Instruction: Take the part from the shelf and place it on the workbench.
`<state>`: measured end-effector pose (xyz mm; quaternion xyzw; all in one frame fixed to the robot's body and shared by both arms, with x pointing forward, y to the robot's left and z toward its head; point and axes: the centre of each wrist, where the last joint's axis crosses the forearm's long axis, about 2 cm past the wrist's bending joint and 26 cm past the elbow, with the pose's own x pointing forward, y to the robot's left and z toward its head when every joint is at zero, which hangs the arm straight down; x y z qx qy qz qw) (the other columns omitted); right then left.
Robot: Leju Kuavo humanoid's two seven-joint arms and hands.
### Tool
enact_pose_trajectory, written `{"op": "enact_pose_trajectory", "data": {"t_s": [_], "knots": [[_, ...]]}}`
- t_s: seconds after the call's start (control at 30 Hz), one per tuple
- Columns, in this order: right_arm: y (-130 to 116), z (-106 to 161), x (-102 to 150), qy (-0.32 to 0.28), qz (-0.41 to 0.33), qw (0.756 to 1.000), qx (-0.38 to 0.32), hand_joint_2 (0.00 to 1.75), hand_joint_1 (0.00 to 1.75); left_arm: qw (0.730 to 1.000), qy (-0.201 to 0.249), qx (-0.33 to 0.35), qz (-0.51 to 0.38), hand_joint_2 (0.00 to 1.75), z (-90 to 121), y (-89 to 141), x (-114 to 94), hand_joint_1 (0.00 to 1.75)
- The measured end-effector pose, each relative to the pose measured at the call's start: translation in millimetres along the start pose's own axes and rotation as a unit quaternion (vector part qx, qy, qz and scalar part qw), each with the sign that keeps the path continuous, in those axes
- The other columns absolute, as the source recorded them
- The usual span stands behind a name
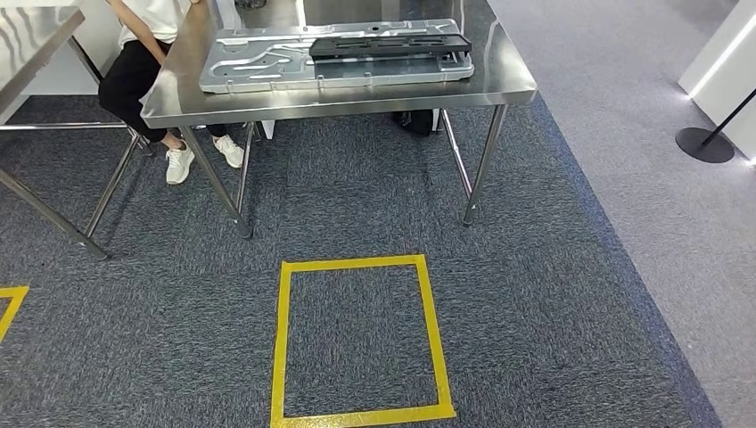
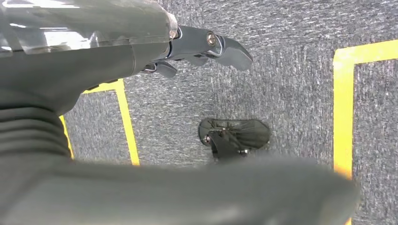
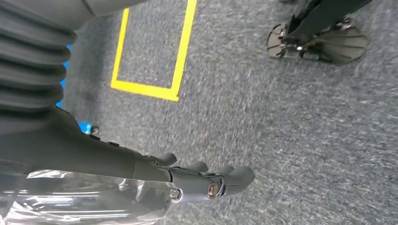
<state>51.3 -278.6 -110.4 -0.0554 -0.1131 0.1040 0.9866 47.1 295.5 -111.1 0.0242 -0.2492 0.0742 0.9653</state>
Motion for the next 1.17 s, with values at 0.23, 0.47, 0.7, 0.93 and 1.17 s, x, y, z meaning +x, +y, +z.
{"op": "enact_pose_trajectory", "data": {"t_s": [0.23,0.47,0.7,0.93,1.17], "knots": [[-2,0,-3,-0.003,-0.023,1.0,-0.01,0.0,0.0,1.0,0.014,0.008,0.007,0.0,1,2,-2,0.0],[-8,0,-10,0.002,-0.043,0.999,-0.018,0.0,0.0,0.999,0.03,0.015,0.006,0.0,3,8,-7,0.0],[-12,0,-15,0.002,-0.056,0.998,-0.023,0.0,0.0,0.999,0.042,0.019,-0.003,0.0,4,13,-10,0.0],[-16,1,-20,0.001,-0.067,0.997,-0.024,0.0,0.0,0.998,0.054,0.02,-0.013,0.0,6,17,-14,0.0],[-18,1,-25,-0.003,-0.075,0.997,-0.021,0.0,0.0,0.997,0.065,0.018,-0.023,0.0,8,18,-16,0.0]]}}
